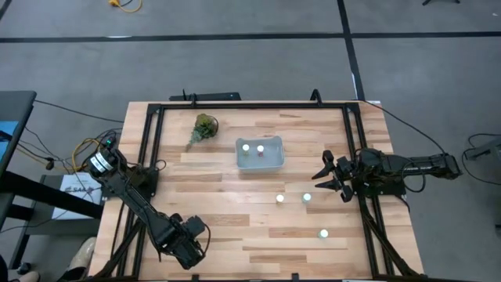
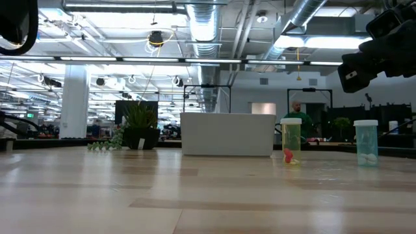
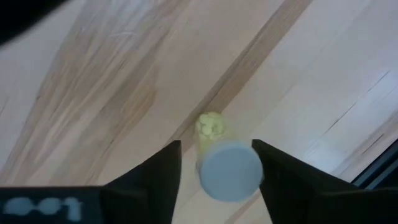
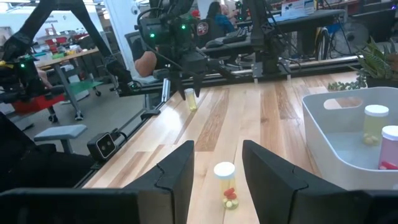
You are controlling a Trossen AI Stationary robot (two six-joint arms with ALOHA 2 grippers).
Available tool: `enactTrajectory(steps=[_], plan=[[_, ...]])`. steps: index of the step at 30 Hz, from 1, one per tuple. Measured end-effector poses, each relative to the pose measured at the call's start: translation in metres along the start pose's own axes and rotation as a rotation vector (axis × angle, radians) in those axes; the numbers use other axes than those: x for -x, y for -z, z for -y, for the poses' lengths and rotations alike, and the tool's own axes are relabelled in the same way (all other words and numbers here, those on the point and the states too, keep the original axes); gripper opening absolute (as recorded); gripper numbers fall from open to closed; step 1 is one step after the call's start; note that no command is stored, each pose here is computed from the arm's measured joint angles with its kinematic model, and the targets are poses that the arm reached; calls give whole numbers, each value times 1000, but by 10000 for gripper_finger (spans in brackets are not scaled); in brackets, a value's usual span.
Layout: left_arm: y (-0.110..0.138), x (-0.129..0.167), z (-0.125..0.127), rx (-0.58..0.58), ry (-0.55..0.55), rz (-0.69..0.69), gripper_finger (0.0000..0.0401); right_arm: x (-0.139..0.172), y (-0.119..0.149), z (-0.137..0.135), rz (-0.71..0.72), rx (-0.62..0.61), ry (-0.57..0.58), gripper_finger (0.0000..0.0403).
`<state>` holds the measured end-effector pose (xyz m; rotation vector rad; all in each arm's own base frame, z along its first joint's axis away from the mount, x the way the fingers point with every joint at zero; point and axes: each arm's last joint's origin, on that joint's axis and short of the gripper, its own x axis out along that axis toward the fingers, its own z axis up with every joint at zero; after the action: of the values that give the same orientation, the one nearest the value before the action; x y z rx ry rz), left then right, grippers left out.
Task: Pick and place pill bottles into a basket
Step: Put the bottom yellow pill bottle into the gray bin
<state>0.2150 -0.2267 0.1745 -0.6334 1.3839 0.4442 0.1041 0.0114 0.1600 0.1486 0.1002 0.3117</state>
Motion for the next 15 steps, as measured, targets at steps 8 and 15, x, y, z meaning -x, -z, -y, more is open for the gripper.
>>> enactTrajectory(steps=[8, 15], plan=[[-2, 0, 0, -11, -1, 21, 97, 0, 0, 0, 0, 0, 0, 129], [-35, -1, -4, -22, -33, 177, 106, 0, 0, 0, 0, -1, 0, 129]])
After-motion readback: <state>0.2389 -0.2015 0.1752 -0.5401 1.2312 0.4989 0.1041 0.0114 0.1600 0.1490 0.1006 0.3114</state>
